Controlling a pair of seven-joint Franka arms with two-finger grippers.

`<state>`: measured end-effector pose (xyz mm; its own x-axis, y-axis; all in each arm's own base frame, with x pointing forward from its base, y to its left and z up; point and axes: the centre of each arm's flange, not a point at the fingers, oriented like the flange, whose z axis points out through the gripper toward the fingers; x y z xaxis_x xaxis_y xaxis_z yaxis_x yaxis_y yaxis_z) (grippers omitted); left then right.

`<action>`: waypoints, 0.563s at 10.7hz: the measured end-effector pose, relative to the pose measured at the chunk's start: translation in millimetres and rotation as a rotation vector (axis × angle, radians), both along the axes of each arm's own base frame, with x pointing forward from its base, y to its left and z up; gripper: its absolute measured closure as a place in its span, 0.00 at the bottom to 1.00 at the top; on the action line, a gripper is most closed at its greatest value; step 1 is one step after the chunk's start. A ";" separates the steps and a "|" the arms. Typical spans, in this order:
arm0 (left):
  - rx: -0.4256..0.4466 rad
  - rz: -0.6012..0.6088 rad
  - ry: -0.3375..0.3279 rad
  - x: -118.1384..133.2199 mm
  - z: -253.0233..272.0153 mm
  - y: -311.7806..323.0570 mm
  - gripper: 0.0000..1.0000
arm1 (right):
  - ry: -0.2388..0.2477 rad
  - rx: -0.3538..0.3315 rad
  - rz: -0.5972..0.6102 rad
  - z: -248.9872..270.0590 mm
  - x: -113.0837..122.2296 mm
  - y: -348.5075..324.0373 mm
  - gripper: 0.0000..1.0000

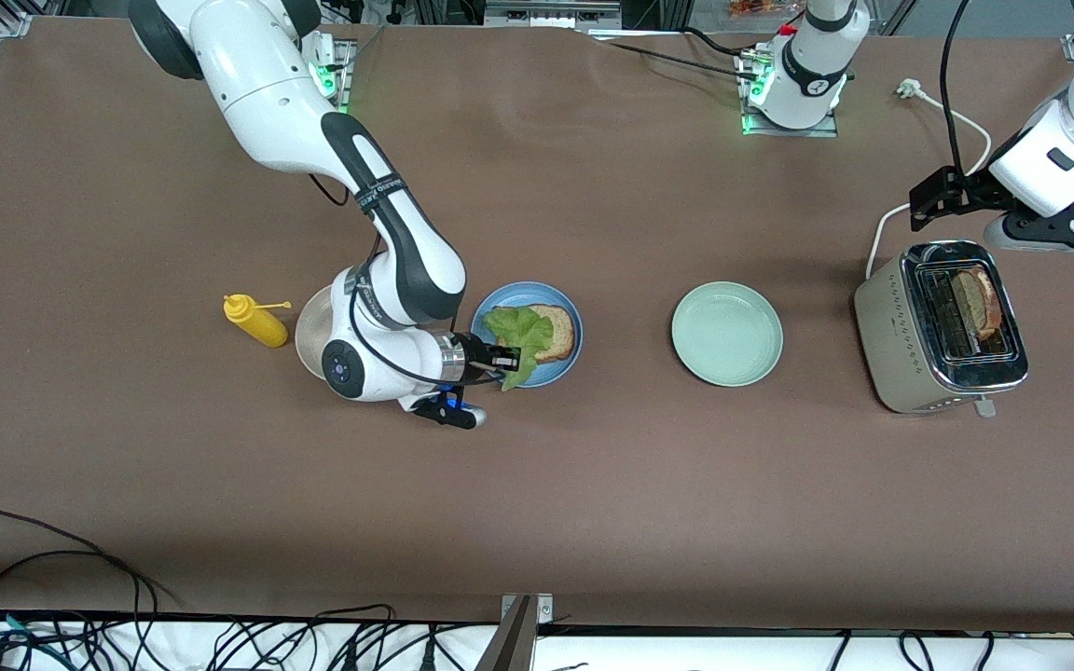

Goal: Make sandwich in blue plate with both arms
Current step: 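Carry the lettuce over the blue plate and drop it on the bread, then move the right gripper to the mustard bottle and grasp it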

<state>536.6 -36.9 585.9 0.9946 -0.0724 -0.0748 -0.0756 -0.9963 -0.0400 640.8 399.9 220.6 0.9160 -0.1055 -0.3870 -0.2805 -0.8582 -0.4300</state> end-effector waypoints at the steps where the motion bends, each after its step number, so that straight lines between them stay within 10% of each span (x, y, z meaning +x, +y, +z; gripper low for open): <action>1: 0.000 0.000 0.000 0.0 0.0 0.1 0.00 | -0.023 -0.002 -0.006 1.8 2.4 0.5 0.83; 6: 0.000 0.002 0.001 0.2 -0.3 1.3 0.00 | -0.249 -0.173 0.124 40.4 19.0 -3.2 0.19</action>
